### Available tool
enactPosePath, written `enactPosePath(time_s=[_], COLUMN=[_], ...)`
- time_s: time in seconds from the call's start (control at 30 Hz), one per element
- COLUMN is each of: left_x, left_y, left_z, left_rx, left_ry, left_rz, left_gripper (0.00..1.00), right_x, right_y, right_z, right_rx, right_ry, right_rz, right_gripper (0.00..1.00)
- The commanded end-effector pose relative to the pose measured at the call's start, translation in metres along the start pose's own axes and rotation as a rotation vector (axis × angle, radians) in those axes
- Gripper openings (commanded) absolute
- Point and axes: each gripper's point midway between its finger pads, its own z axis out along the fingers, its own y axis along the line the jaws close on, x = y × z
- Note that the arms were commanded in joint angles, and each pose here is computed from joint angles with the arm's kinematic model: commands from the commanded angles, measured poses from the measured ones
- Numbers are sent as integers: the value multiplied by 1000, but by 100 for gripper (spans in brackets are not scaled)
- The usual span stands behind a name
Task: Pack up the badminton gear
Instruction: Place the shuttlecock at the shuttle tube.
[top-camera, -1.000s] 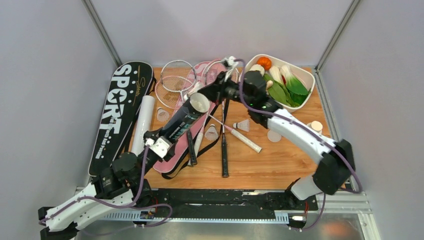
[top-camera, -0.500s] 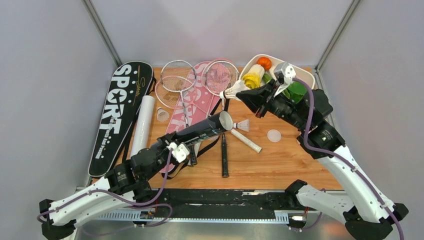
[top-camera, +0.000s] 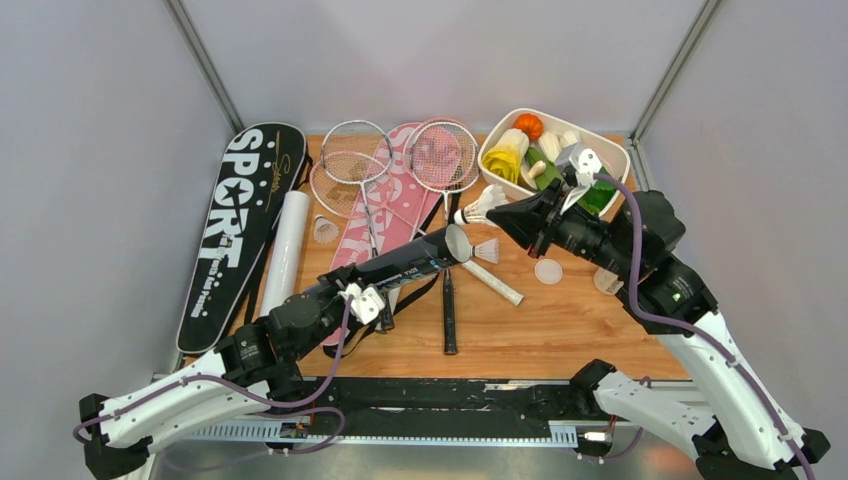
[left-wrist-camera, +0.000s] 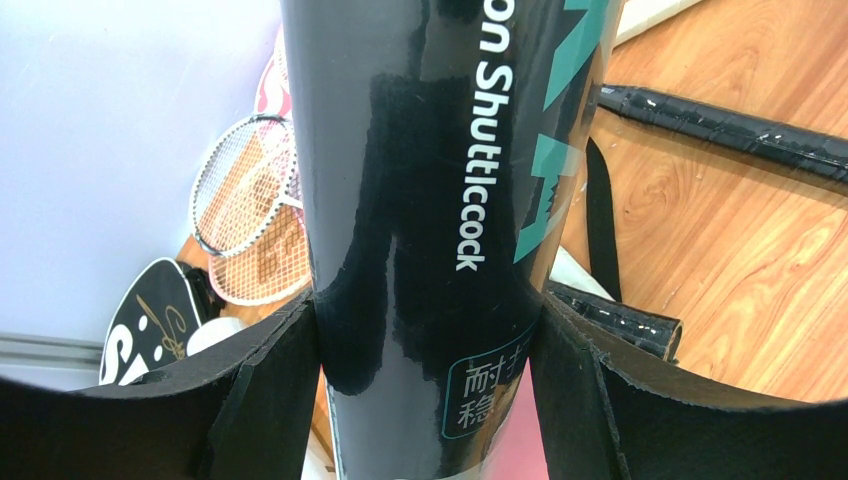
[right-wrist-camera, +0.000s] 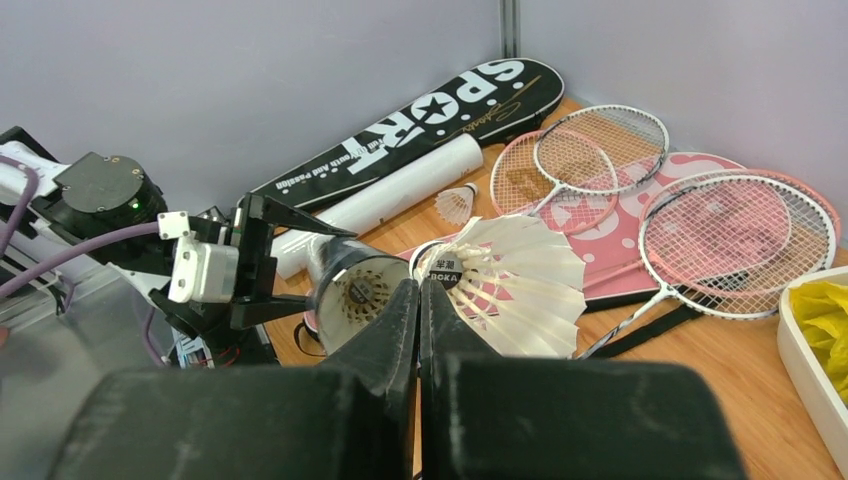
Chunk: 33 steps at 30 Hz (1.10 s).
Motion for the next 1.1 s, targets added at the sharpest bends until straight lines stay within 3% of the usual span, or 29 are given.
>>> enactPosePath(time_s=[0.0, 0.33, 1.0, 1.07], left_x=[-33, -40, -55, -55], left_y=[21, 20, 17, 20], left_z=[-5, -1, -4, -6], left_rx=[-54, -39, -12, -25], left_ry=[-92, -90, -179, -187], left_rz=[-32, -48, -42, -53], left_gripper=[0, 0, 0, 0], right_x=[-20, 14, 65, 68], right_y=[19, 25, 59, 56], right_z=[-18, -8, 44, 44], right_rx=[-54, -123, -331, -314], right_ry=[-38, 55, 124, 126], right_rz=[-18, 60, 199, 207], right_gripper=[0, 0, 0, 3])
